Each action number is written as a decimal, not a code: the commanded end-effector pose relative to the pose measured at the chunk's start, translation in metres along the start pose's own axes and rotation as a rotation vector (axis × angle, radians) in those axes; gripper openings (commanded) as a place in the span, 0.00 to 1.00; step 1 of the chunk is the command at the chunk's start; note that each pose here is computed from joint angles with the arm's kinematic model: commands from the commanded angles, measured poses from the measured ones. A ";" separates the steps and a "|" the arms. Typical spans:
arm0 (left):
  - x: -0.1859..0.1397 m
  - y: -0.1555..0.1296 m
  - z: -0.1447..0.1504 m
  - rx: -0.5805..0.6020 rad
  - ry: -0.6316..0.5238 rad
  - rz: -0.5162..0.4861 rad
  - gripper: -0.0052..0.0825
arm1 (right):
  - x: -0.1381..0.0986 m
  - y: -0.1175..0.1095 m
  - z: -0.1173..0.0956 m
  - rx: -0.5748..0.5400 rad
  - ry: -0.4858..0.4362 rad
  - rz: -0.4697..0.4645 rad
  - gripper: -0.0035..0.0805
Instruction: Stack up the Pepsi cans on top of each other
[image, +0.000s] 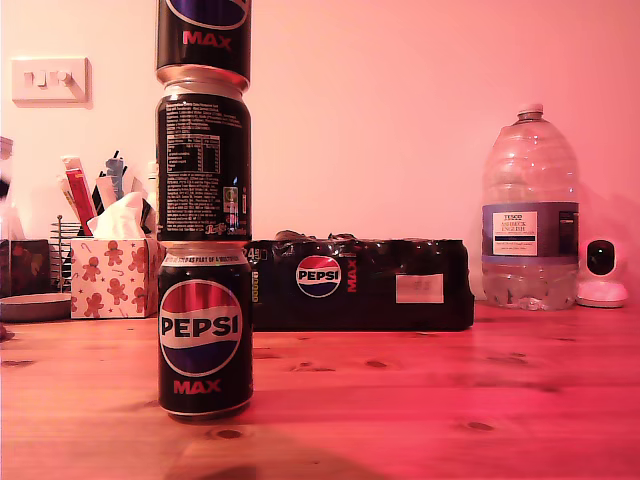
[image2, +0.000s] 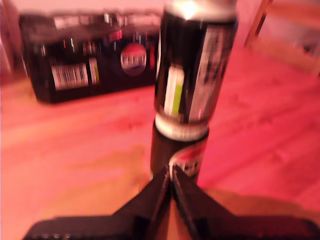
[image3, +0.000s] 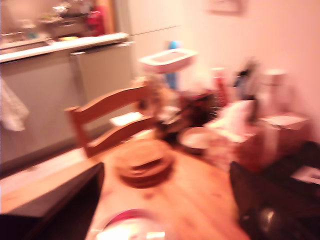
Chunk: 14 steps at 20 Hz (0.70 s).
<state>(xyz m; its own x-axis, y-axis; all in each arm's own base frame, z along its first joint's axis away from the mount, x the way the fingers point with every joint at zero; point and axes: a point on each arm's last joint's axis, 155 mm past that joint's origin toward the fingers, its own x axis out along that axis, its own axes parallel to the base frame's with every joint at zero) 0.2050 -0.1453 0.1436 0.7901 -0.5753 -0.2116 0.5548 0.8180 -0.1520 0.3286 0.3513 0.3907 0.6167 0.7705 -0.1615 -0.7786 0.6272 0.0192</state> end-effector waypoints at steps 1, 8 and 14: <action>0.001 -0.001 0.003 0.010 -0.025 -0.004 0.03 | -0.013 -0.011 0.009 0.006 0.003 -0.028 0.27; -0.001 0.023 0.014 0.017 -0.071 0.111 0.03 | -0.031 -0.083 -0.034 -0.029 0.182 -0.220 0.03; -0.004 0.045 0.017 0.000 -0.084 0.197 0.03 | -0.065 -0.136 -0.051 0.007 0.204 -0.358 0.03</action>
<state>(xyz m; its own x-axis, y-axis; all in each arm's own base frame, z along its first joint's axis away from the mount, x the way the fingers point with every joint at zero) 0.2295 -0.1086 0.1570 0.8973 -0.4121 -0.1585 0.3969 0.9101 -0.1194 0.3978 0.2139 0.3502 0.8109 0.4644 -0.3562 -0.5161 0.8544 -0.0610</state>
